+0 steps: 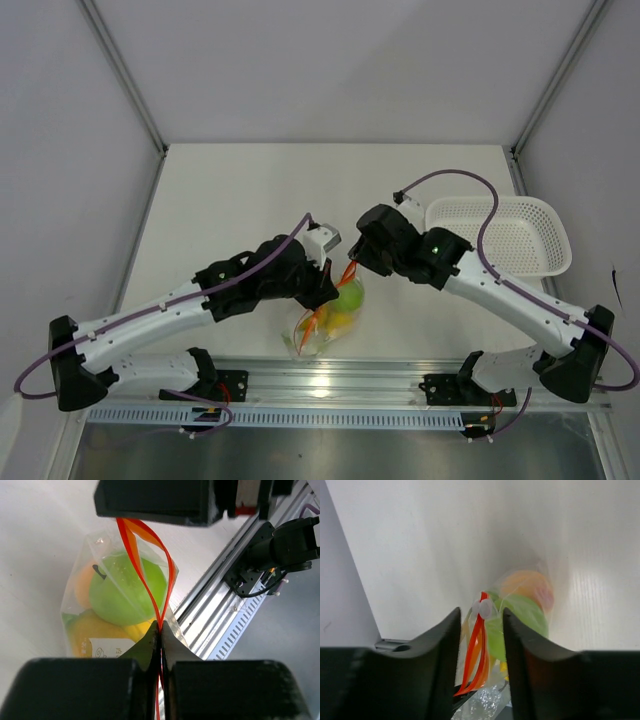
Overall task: Place the food in the zip-top bag and seal the zipper
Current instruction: Adjust the zipper food storage bag at the center of the board.
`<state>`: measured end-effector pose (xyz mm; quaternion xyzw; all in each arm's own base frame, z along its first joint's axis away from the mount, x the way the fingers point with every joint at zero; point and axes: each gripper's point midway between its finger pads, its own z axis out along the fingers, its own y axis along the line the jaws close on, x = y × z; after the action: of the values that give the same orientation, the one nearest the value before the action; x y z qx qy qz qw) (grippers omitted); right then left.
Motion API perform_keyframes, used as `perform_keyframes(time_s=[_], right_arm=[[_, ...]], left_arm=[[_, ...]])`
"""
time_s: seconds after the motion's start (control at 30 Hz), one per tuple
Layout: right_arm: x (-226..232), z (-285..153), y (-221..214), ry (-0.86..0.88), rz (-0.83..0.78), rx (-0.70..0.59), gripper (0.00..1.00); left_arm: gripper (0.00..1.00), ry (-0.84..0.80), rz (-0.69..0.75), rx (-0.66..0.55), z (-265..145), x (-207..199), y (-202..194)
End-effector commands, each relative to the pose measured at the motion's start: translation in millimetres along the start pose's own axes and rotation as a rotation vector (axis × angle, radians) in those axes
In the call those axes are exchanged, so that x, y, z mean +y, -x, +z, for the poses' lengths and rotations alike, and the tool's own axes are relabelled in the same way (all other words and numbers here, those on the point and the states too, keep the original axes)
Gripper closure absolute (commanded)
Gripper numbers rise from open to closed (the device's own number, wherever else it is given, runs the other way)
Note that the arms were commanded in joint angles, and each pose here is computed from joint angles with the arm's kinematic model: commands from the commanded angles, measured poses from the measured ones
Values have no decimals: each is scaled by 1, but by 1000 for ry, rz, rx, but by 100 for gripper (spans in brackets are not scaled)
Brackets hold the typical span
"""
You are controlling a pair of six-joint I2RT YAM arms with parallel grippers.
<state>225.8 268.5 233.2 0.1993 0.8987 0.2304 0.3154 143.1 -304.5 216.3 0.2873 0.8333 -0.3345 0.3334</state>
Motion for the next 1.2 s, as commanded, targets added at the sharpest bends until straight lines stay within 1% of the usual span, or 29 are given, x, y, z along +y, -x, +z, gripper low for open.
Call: perform_keyframes(time_s=[0.0,0.03,0.07,0.13,0.17,0.2,0.27,0.3,0.33,0.37,0.4,0.43,0.47,0.5,0.53,0.57,0.63,0.67,0.73,0.77,0.83,0.87,0.93,1.0,1.07,1.17], right_arm=[[4,-7,25,0,-138,-48,55],[3,-7,28,-3,-165,-48,50],[2,-10,31,5,-219,-49,39],[4,-12,37,61,-273,-29,37],[5,-15,39,92,-304,-22,21],[14,-23,38,180,-367,0,15],[4,-21,44,220,-394,29,1],[8,-29,49,301,-457,15,1],[15,-37,36,413,-487,90,1],[9,-37,44,463,-521,55,1],[7,-34,41,488,-513,80,1],[10,-46,36,581,-566,94,1],[3,-43,33,598,-579,101,1],[5,-45,31,636,-602,100,1],[6,-49,28,682,-649,97,1],[7,-55,18,744,-677,131,1],[6,-54,8,804,-712,135,2],[6,-61,1,856,-733,143,7],[4,-62,-8,917,-752,146,12],[9,-68,-7,966,-761,106,16],[3,-67,-17,998,-758,126,22],[5,-69,-16,1019,-762,107,30],[1,-66,-21,1028,-763,113,38],[2,-68,-21,1053,-776,98,41],[1,-69,-25,1083,-788,105,49],[2,-80,-35,1175,-817,165,51]], left_arm=[[99,-4,0,-33,-8,2,5],[99,-1,-2,-33,-9,4,5],[100,-5,5,-33,-11,4,5],[99,-50,26,-32,-12,2,4],[99,-73,36,-41,-16,-1,6],[99,-90,42,-40,-17,-2,5],[99,-114,80,-48,-20,-2,4],[99,-154,92,-61,-27,-7,6],[99,-181,114,-67,-30,-9,6],[99,-239,119,-75,-35,-13,4],[99,-230,121,-93,-36,-9,7],[99,-299,127,-85,-41,-17,4],[100,-319,123,-74,-41,-15,-1],[99,-334,115,-90,-44,-12,3],[99,-400,115,-77,-48,-19,0],[99,-424,108,-64,-48,-19,-5],[99,-457,103,-81,-51,-19,0],[100,-482,99,-70,-51,-20,-4],[100,-507,94,-81,-52,-22,0],[100,-543,96,-77,-55,-27,-1],[99,-572,100,-91,-56,-31,3],[99,-587,104,-95,-58,-34,4],[99,-598,106,-98,-60,-35,5],[99,-619,110,-98,-63,-38,6],[99,-627,111,-94,-63,-38,5],[100,-638,112,-82,-63,-38,1]])
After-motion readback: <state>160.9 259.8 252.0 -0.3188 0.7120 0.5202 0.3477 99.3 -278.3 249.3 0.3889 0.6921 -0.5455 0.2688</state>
